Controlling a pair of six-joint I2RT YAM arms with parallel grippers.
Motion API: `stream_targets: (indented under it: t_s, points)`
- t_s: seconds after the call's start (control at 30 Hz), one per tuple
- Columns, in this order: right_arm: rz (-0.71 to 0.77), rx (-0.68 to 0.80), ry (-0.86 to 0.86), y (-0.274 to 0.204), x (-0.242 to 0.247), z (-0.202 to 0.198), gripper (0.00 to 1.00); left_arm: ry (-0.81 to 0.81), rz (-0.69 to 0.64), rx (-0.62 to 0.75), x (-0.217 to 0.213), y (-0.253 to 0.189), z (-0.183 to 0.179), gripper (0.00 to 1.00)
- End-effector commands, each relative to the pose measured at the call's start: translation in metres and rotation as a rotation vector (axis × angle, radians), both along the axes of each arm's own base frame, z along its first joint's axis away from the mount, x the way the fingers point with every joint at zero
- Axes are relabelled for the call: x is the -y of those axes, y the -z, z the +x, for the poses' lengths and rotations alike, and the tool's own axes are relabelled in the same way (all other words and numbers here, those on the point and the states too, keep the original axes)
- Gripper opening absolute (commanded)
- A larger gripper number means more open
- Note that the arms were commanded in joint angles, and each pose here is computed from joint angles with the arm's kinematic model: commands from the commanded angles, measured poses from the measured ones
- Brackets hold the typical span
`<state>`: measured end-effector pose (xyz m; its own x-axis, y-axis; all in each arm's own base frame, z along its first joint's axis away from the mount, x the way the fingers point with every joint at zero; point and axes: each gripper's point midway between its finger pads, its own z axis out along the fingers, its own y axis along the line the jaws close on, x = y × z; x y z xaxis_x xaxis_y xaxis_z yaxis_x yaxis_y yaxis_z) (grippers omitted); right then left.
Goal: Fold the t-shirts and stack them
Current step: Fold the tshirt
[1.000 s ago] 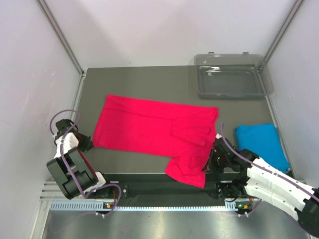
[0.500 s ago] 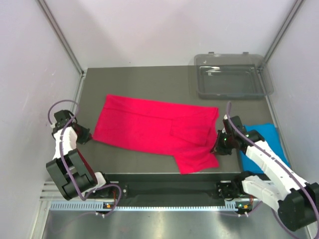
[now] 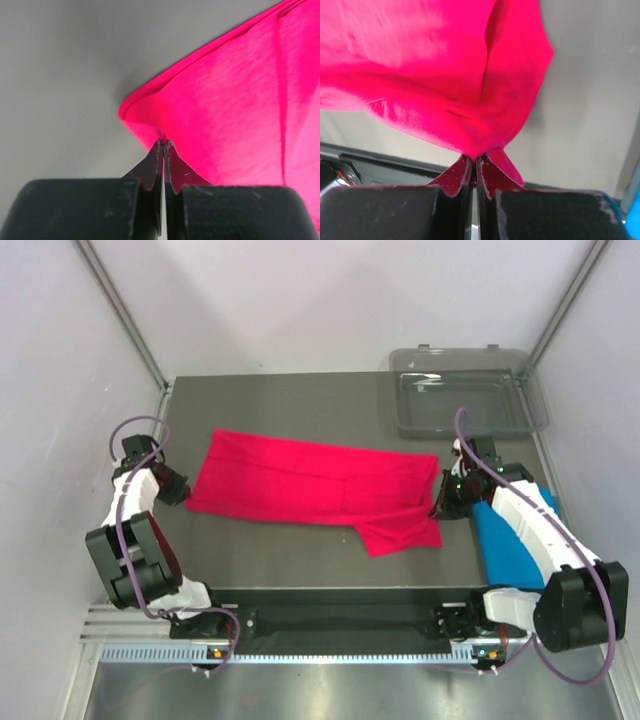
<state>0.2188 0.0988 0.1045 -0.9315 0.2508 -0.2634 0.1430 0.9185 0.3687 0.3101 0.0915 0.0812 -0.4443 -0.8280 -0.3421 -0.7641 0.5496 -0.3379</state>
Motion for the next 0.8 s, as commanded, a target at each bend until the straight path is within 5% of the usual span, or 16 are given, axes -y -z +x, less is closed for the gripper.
stream_targets:
  t_s: [0.0, 0.37, 0.77]
  points:
    - [-0.001, 0.065, -0.013, -0.017, 0.008, 0.028, 0.00, -0.017, 0.019, 0.051, -0.007, -0.010, 0.033, 0.00]
    - [0.084, 0.034, -0.025, -0.018, 0.007, 0.075, 0.00, 0.003, -0.009, 0.063, -0.011, -0.007, 0.097, 0.00]
    - [0.086, 0.004, -0.009, -0.006, 0.012, 0.105, 0.00, 0.022, -0.025, 0.041, -0.012, 0.014, 0.129, 0.00]
